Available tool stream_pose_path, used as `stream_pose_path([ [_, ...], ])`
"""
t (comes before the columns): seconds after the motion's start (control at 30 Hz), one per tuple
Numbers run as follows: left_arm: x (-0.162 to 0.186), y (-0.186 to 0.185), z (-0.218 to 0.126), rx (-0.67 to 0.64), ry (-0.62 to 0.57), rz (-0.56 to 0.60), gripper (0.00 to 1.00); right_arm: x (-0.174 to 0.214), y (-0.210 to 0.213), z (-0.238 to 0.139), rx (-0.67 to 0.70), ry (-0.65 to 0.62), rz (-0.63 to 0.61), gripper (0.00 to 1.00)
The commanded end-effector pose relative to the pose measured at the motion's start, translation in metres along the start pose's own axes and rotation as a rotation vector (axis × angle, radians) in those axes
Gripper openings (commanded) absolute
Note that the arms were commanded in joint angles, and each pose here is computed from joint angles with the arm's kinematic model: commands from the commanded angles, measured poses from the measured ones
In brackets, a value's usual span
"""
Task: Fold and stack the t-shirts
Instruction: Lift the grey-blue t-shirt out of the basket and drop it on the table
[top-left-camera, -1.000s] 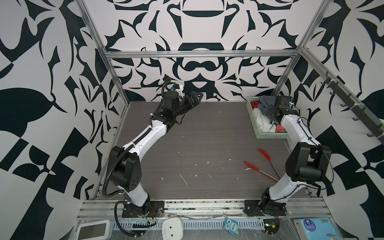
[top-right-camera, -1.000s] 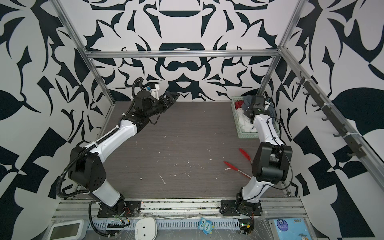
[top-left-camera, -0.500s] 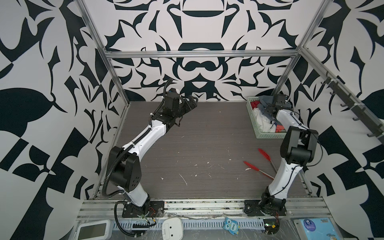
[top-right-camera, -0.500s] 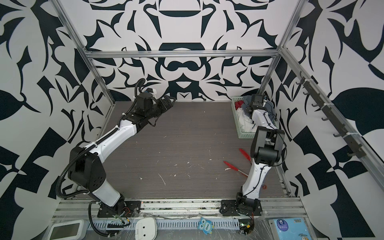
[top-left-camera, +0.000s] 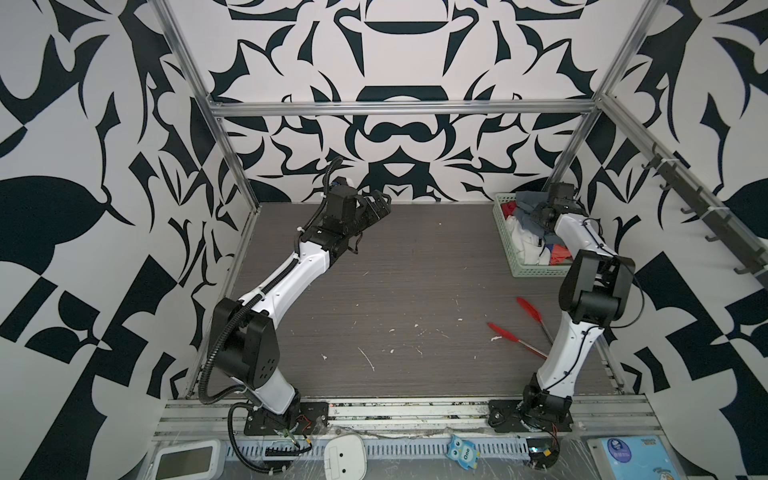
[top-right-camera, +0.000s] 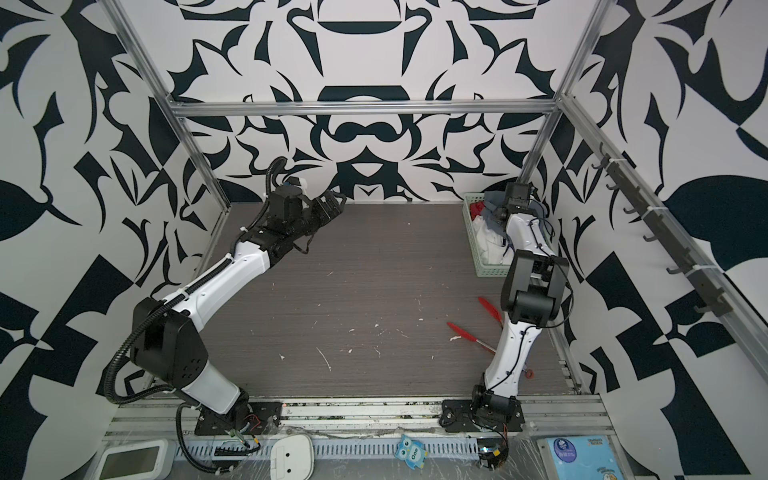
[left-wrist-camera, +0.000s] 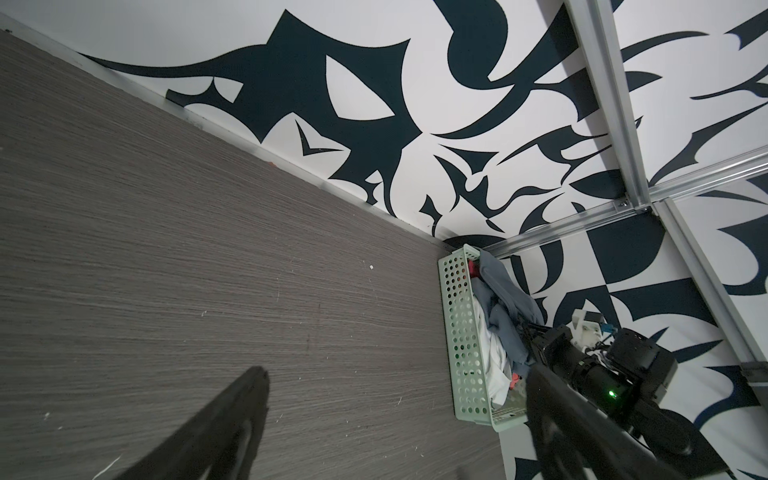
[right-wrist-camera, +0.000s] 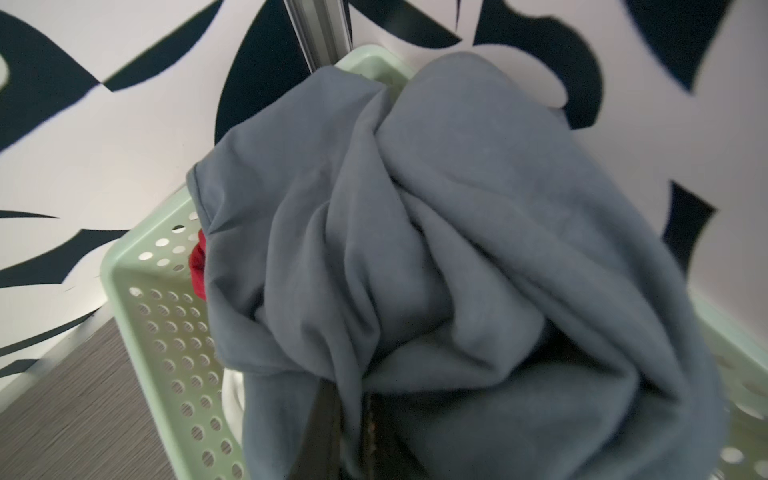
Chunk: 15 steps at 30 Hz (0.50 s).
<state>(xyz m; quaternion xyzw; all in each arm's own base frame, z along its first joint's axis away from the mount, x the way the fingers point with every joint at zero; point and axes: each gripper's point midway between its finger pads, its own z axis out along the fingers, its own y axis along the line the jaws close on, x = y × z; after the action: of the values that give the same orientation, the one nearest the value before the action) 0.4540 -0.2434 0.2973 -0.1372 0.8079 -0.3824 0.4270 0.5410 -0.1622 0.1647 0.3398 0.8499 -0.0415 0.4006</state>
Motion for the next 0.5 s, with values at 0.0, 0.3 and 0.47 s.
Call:
stream_pose_path([
  [0.0, -0.002, 0.000, -0.004, 0.007, -0.012, -0.006, 0.99, -0.045, 0.012, -0.063, -0.075, -0.146, 0.052, 0.00],
  [0.3, 0.005, -0.010, 0.012, 0.065, 0.045, -0.005, 0.99, -0.077, -0.004, -0.161, -0.113, -0.363, 0.078, 0.00],
  [0.47, 0.007, -0.021, 0.022, 0.104, 0.080, 0.003, 0.99, -0.075, 0.003, -0.209, -0.214, -0.389, 0.063, 0.00],
])
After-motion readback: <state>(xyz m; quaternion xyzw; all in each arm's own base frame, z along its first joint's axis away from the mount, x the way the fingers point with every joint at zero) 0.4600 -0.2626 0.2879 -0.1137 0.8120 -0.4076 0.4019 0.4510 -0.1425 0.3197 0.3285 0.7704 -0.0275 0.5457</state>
